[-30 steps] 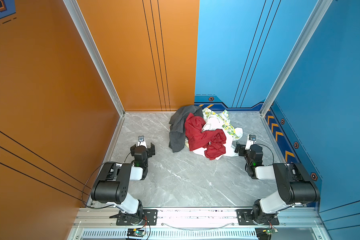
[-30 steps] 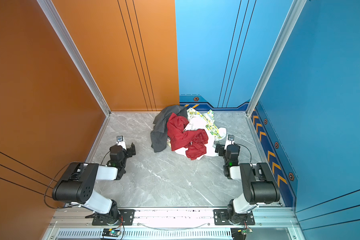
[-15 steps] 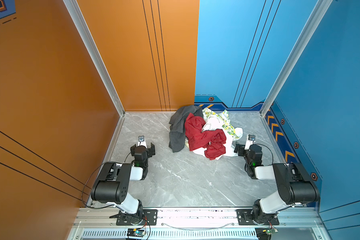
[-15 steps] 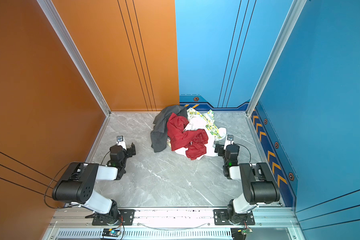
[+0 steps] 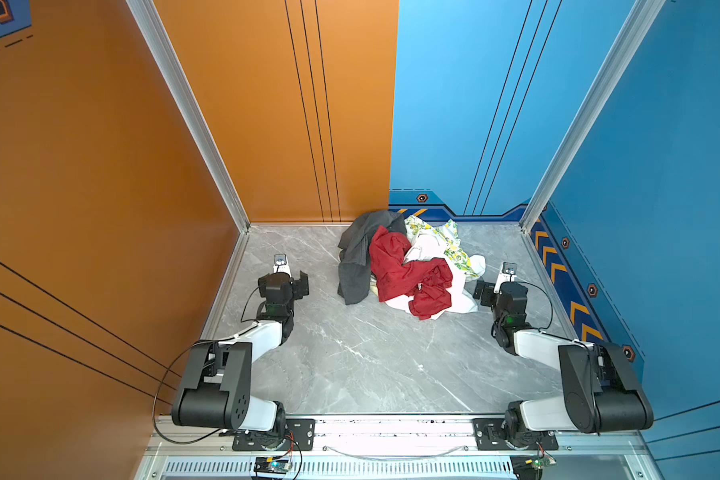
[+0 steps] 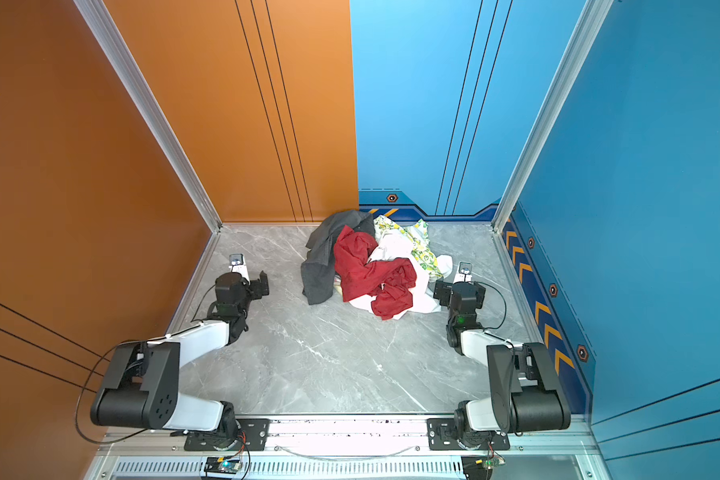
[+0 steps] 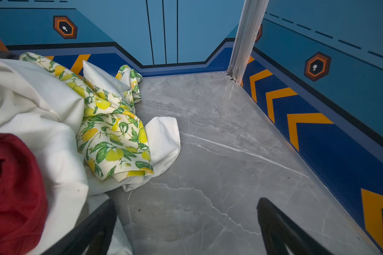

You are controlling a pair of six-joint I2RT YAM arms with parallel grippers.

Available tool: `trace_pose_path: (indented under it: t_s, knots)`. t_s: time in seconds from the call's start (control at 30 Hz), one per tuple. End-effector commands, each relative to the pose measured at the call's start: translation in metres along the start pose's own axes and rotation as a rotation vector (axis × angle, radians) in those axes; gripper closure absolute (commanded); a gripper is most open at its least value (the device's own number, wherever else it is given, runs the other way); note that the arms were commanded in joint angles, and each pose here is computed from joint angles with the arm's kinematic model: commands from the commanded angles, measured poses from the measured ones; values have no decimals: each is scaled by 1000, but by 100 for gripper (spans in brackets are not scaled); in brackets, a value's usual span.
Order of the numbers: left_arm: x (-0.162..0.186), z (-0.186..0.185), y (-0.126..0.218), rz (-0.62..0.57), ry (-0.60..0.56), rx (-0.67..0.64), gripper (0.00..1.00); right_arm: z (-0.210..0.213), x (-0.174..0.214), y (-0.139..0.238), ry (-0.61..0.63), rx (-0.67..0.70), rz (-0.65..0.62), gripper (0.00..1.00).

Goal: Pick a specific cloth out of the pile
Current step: 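Reach both grippers toward the pile, right gripper to the white cloth edge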

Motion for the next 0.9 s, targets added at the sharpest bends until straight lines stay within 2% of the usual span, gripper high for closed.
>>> trace_pose_path:
  t_s: [0.0,0.17,0.33,0.5,0.7,0.87]
  knots:
    - [-10,1,5,83,87,26,2,-7,-20,3,-64,101,60,0]
    - [-41,-11,10,117,140,142,2,1,-48,1,-180,78,123,0]
    - [-56,-29,17,193,135,298,2,11,-59,1,-288,31,236,4]
    - [-59,-63,27,229,43,457,2,15,-54,9,-420,17,353,6]
    - [-57,-91,39,234,-21,570,2,18,-37,20,-604,-15,446,8]
    - [-46,-121,54,248,-111,674,2,28,-20,27,-688,-68,517,11]
Point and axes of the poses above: each gripper's point midway between its finger pads, its own y axis back along the fingers, its own z axis along the line the jaws close on, x = y × z, the point moved 8 cm from there along y, back along the fingers, and after that the axes turned 3 degrees about -y, right-handed, at the moved point
